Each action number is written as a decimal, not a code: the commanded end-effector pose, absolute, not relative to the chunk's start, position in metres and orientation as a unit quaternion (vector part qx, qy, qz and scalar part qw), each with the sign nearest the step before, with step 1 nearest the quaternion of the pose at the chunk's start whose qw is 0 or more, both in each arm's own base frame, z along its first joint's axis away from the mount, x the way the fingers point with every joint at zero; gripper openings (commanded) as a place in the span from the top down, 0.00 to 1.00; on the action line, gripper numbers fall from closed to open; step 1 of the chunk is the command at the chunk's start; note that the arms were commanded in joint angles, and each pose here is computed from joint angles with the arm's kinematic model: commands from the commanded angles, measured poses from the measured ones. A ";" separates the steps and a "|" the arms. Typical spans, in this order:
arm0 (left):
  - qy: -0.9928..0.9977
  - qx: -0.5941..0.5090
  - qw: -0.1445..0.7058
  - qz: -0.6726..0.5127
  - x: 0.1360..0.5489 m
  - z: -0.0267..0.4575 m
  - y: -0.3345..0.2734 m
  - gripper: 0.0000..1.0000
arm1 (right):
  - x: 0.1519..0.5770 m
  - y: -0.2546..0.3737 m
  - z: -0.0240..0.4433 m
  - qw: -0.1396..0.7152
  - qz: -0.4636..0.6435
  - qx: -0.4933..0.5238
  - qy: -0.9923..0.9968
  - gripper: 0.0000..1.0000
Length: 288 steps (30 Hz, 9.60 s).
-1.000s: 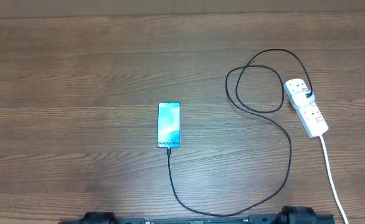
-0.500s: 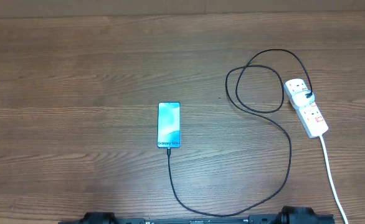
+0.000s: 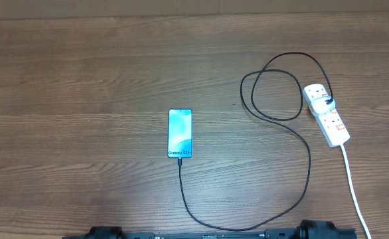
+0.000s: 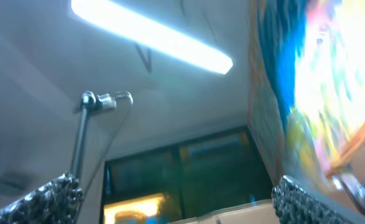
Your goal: Plug charger to phone and switch on socket
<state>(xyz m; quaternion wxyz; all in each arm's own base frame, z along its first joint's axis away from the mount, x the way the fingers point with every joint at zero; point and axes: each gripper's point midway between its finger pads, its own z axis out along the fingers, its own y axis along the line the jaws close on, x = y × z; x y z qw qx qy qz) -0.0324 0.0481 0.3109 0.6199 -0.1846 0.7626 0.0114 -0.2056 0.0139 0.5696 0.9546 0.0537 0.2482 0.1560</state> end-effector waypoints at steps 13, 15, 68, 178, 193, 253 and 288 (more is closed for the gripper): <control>0.758 -0.197 0.621 0.015 -0.035 0.309 0.050 0.00 | -0.075 0.002 0.576 0.932 0.208 0.080 0.286 0.00; 0.758 -0.197 0.621 0.015 -0.035 0.309 0.050 0.00 | -0.030 0.000 0.557 0.912 0.224 0.100 0.330 0.00; 0.761 -0.196 0.619 0.015 -0.035 0.307 0.049 0.00 | 0.247 -0.032 0.163 0.643 0.245 0.366 0.627 0.00; 0.724 -0.085 0.680 -0.079 0.242 0.176 0.002 0.01 | 0.246 -0.007 0.170 0.698 0.024 0.039 0.715 0.00; 0.734 -0.028 0.678 -0.024 0.246 0.155 0.000 0.00 | 0.246 -0.007 0.170 0.698 0.024 0.039 0.715 0.00; 0.733 -0.029 0.679 -0.024 0.246 0.156 0.001 0.00 | 0.246 -0.007 0.170 0.698 0.024 0.039 0.715 0.00; 0.733 -0.029 0.679 -0.024 0.246 0.156 0.001 0.00 | 0.246 -0.007 0.170 0.698 0.024 0.039 0.715 0.00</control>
